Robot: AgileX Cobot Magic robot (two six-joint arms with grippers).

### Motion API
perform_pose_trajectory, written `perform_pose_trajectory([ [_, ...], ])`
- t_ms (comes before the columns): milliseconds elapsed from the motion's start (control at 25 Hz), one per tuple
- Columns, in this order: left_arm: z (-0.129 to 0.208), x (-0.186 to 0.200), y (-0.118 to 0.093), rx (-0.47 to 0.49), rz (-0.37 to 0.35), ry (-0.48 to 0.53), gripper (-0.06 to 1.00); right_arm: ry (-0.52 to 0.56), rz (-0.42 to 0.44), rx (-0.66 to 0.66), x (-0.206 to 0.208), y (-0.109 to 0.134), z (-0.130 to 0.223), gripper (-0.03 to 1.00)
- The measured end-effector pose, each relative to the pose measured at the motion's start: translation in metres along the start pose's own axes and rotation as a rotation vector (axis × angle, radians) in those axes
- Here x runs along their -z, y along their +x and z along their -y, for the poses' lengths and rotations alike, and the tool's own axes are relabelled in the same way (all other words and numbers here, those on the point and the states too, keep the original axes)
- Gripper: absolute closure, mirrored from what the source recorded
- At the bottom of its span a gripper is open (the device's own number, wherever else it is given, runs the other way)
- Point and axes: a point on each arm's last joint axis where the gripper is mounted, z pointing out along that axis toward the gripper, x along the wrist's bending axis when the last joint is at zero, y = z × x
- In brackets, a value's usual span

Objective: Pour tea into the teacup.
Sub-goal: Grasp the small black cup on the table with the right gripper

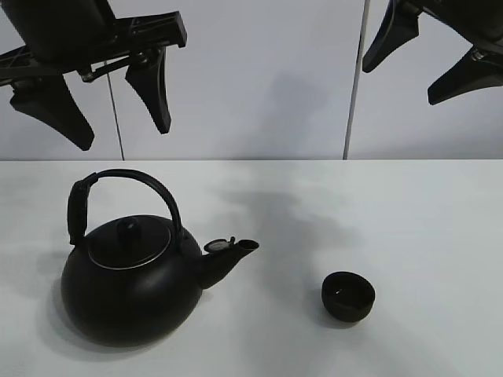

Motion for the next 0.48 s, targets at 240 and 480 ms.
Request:
perform_pose_trajectory([
  [240,0.0,0.0,0.0,0.0,0.0,0.0,0.4,0.029,-0.004,0.003,0.0,0.0,0.003,0.4],
  [480,0.0,0.0,0.0,0.0,0.0,0.0,0.4,0.226,-0.038,0.101,0.002,0.002,0.021,0.4],
])
